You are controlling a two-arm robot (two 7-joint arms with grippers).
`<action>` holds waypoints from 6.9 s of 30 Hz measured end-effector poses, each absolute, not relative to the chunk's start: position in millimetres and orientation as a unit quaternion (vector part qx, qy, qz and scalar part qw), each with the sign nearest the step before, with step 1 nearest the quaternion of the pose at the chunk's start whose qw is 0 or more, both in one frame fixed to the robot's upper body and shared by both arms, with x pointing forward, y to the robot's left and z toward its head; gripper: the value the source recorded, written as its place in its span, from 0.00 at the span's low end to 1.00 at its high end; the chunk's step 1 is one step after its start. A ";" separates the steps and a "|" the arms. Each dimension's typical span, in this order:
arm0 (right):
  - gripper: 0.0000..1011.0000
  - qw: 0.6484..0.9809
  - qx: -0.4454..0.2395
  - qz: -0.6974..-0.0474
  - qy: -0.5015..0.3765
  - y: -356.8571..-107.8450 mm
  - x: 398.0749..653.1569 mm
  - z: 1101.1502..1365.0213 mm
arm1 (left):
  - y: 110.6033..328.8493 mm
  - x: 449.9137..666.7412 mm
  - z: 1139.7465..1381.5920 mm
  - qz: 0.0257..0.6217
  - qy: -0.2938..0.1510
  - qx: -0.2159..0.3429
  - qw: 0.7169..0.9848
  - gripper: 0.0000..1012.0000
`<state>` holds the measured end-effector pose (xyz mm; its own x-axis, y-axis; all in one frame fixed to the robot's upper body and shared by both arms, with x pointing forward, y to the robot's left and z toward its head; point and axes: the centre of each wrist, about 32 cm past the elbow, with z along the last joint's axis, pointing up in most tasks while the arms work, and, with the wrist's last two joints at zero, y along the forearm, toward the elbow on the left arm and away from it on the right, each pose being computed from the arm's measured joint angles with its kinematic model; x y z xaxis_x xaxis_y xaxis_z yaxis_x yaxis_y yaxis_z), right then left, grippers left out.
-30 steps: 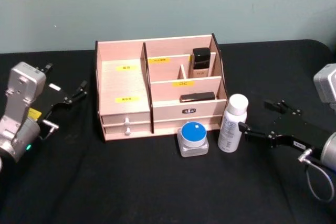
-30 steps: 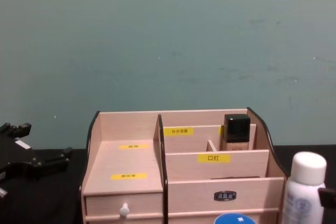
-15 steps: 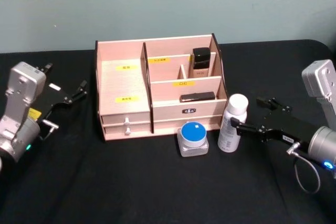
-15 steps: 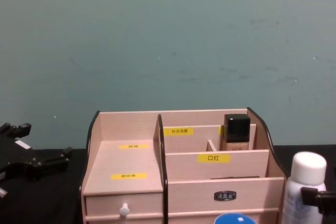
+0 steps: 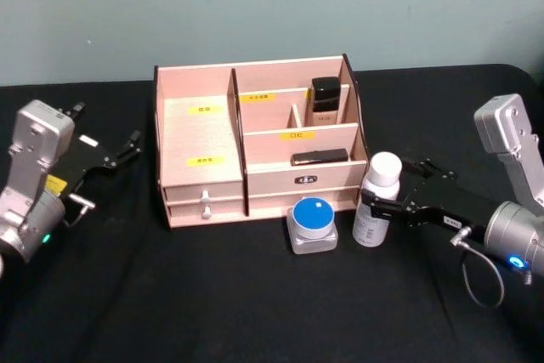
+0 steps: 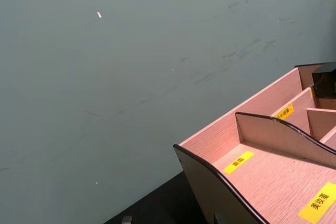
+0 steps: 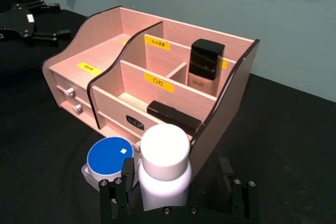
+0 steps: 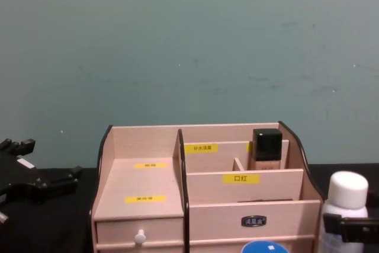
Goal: Pick up the facial cleanser and watermelon frost from the table and place them into the tiered storage box.
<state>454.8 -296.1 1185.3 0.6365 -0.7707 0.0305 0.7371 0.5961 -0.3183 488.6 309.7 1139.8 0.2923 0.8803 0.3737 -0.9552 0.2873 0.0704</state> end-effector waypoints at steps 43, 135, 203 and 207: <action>0.70 0.892 -0.164 -0.418 0.048 -285.5 467.7 1177.9 | 309.7 488.6 1139.8 0.580 -0.132 0.142 0.791 1.00; 0.60 0.930 -0.135 -0.338 -0.056 -213.7 579.6 1284.0 | 309.7 488.6 1139.8 0.580 -0.132 0.142 0.791 1.00; 0.60 0.934 -0.166 -0.317 -0.025 -192.9 613.5 1237.3 | 309.7 488.6 1139.8 0.580 -0.132 0.141 0.791 1.00; 0.60 0.933 -0.171 -0.317 -0.020 -192.5 614.0 1233.3 | 309.7 488.6 1139.8 0.580 -0.132 0.142 0.791 1.00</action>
